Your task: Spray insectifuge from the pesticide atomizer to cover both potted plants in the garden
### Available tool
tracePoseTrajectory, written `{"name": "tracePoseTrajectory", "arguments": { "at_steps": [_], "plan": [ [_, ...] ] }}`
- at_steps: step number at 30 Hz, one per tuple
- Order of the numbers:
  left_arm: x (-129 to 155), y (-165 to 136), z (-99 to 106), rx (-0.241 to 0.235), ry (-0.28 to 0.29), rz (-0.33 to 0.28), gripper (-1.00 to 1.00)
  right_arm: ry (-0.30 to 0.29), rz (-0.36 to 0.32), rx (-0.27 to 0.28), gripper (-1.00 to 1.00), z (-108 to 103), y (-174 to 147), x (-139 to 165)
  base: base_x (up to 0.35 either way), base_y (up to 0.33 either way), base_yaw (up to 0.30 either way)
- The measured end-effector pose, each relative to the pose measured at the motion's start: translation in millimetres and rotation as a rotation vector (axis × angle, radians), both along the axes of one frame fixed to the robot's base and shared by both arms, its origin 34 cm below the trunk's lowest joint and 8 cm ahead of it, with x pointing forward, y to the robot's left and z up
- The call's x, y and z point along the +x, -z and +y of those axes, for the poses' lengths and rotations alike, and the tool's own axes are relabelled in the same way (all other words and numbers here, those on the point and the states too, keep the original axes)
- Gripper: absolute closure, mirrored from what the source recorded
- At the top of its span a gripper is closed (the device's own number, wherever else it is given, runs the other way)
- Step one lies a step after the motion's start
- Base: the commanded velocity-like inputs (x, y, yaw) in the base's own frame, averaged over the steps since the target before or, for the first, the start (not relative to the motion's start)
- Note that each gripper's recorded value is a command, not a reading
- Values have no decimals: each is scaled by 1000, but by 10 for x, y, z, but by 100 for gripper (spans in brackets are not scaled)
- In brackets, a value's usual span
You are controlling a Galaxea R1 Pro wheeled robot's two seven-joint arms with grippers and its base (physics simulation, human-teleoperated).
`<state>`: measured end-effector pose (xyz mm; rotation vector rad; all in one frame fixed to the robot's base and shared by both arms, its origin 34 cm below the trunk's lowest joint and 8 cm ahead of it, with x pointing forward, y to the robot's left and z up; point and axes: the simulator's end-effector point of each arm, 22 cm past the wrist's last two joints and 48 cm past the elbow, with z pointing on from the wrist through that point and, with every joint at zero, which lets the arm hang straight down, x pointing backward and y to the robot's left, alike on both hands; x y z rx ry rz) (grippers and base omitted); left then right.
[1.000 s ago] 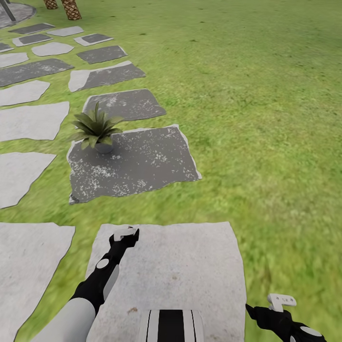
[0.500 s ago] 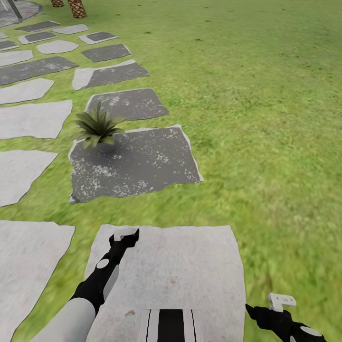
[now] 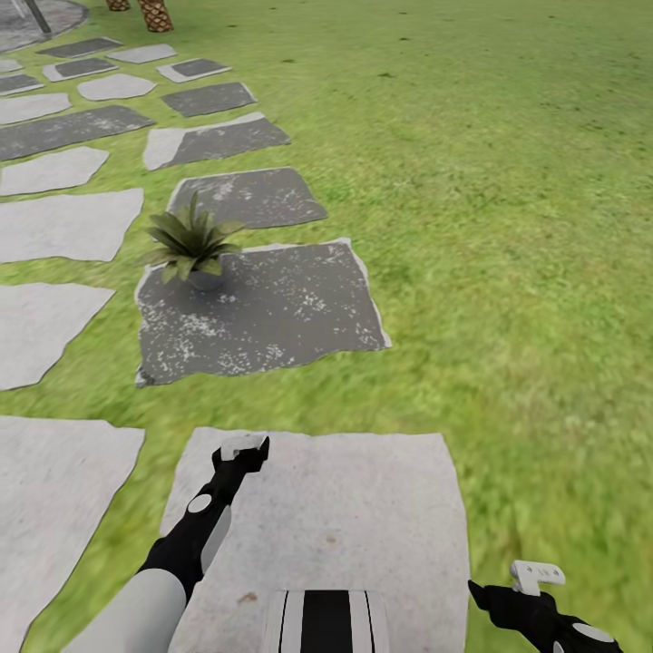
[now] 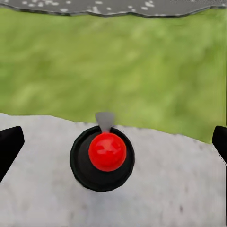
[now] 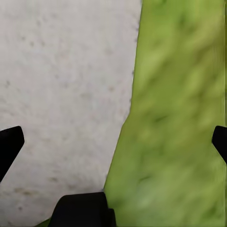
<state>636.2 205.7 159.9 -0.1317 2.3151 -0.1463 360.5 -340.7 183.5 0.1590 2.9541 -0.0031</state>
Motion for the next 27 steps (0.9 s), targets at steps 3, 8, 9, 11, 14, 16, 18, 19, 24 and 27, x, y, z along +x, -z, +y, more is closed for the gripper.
{"name": "tracePoseTrajectory", "arguments": {
  "at_steps": [3,8,9,11,14,16,18,19,24,27],
  "plan": [
    [-1,1,-2,0,0,0,-100,0,0,0,-100,-1,1,-1,33,-55,10],
    [-4,6,-12,-2,1,1,-100,0,1,0,-100,-1,4,-3,7,-11,87],
    [-6,9,-12,-2,0,2,-100,0,2,0,-100,-1,5,-5,1,-2,188],
    [-10,15,-12,-2,0,3,-100,0,3,0,-100,0,9,-9,1,-1,192],
    [-16,25,-13,-2,0,5,-100,0,5,0,-100,2,14,-15,0,0,161],
    [-18,27,-26,-4,1,5,-100,0,5,0,-100,-1,15,-17,0,0,70],
    [-19,29,-35,-5,1,6,-100,0,6,0,-100,-1,16,-18,0,0,32],
    [-20,28,-43,-6,1,6,-100,0,6,0,-100,0,16,-19,0,0,20],
    [-20,29,-54,-8,1,6,-100,0,6,0,-100,-1,17,-19,0,0,15],
    [-20,28,-57,-8,1,6,-100,0,6,-1,-100,-5,16,-19,0,0,5]
  ]
}}
